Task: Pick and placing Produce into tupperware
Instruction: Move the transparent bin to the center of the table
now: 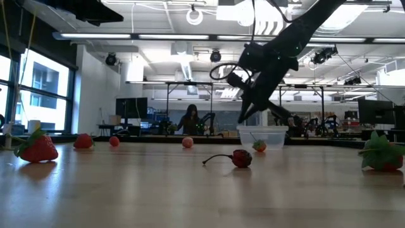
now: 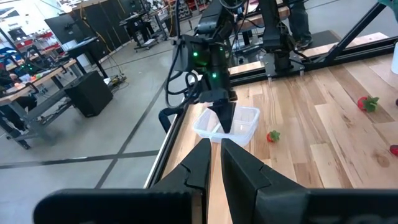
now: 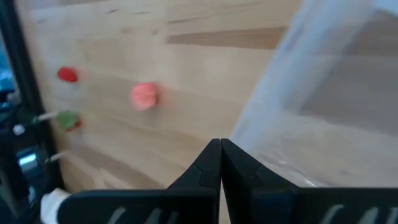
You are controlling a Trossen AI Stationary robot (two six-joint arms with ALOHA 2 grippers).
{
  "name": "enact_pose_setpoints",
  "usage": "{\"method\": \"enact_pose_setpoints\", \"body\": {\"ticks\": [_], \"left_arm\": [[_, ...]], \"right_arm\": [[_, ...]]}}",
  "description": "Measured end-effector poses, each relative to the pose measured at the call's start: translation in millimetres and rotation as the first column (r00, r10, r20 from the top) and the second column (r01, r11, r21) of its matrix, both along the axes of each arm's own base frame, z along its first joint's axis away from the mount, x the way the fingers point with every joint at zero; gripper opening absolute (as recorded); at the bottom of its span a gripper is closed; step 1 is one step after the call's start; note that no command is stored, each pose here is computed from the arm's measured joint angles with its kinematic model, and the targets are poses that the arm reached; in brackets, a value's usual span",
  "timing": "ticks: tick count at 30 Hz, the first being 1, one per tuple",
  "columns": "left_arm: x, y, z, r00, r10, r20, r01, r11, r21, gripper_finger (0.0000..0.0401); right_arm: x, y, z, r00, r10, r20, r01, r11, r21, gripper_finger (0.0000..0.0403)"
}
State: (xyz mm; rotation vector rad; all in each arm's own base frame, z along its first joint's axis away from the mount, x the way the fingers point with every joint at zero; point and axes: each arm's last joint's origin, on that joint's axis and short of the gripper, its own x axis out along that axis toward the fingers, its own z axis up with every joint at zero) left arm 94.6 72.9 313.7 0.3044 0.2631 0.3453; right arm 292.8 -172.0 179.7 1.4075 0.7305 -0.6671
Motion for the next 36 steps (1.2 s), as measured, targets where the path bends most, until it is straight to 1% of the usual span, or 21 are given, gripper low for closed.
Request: {"method": "enact_pose_setpoints", "body": {"ticks": [3, 5, 7, 9, 11, 13, 15, 17, 19, 22, 25, 27, 30, 32, 36], "left_arm": [[0, 0, 0, 1.000, 0.000, 0.000, 0.000, 1.000, 0.000, 0.0028], [0, 0, 0, 1.000, 0.000, 0.000, 0.000, 1.000, 0.000, 0.0028], [0, 0, 0, 1.000, 0.000, 0.000, 0.000, 1.000, 0.000, 0.0028], [0, 0, 0, 1.000, 0.000, -0.001, 0.000, 1.000, -0.001, 0.0028], [0, 0, -1, 1.000, 0.001, -0.004, -0.001, 1.000, -0.008, 0.0028], [0, 0, -1, 1.000, 0.001, -0.003, -0.001, 1.000, -0.012, 0.0028], [0, 0, -1, 1.000, 0.001, -0.002, -0.001, 1.000, -0.012, 0.0028], [0, 0, -1, 1.000, 0.001, -0.002, -0.001, 1.000, -0.012, 0.0028], [0, 0, -1, 1.000, 0.001, -0.002, -0.001, 1.000, -0.012, 0.0028], [0, 0, -1, 1.000, 0.002, -0.002, -0.002, 1.000, -0.012, 0.0028], [0, 0, -1, 1.000, 0.001, -0.002, -0.001, 1.000, -0.012, 0.0028], [0, 0, -1, 1.000, 0.001, -0.002, -0.001, 1.000, -0.012, 0.0028], [0, 0, -1, 1.000, 0.001, -0.002, -0.001, 1.000, -0.012, 0.0028], [0, 0, -1, 1.000, 0.001, -0.002, -0.001, 1.000, -0.012, 0.0028], [0, 0, -1, 1.000, 0.001, -0.002, -0.001, 1.000, -0.012, 0.0028]], "right_arm": [[4, 1, 2, 0.999, 0.037, 0.029, -0.036, 0.998, -0.043, 0.0000], [6, -1, 5, 0.998, 0.039, 0.042, -0.036, 0.997, -0.064, 0.0000], [9, -4, 11, 0.999, 0.008, 0.038, -0.003, 0.993, -0.114, 0.0000], [11, -9, 20, 1.000, -0.026, 0.016, 0.029, 0.982, -0.184, 0.0000], [12, -14, 31, 0.997, -0.069, -0.044, 0.056, 0.965, -0.258, 0.0000], [9, -18, 44, 0.982, -0.111, -0.150, 0.055, 0.941, -0.334, 0.0000], [3, -22, 58, 0.945, -0.168, -0.280, 0.049, 0.920, -0.388, 0.0000], [-4, -27, 69, 0.889, -0.212, -0.406, 0.024, 0.907, -0.421, 0.0000], [-12, -32, 74, 0.831, -0.218, -0.513, -0.004, 0.918, -0.396, 0.0000], [-20, -39, 71, 0.759, -0.182, -0.625, -0.037, 0.946, -0.321, 0.0000], [-29, -40, 61, 0.688, -0.109, -0.717, -0.068, 0.975, -0.214, 0.0000], [-31, -39, 53, 0.642, -0.054, -0.765, -0.098, 0.983, -0.152, 0.0000], [-29, -38, 44, 0.612, -0.013, -0.791, -0.125, 0.986, -0.113, 0.0000], [-26, -40, 37, 0.598, -0.005, -0.801, -0.134, 0.985, -0.106, 0.0000], [-26, -51, 18, 0.561, 0.016, -0.827, -0.122, 0.991, -0.063, 0.0000]]}}
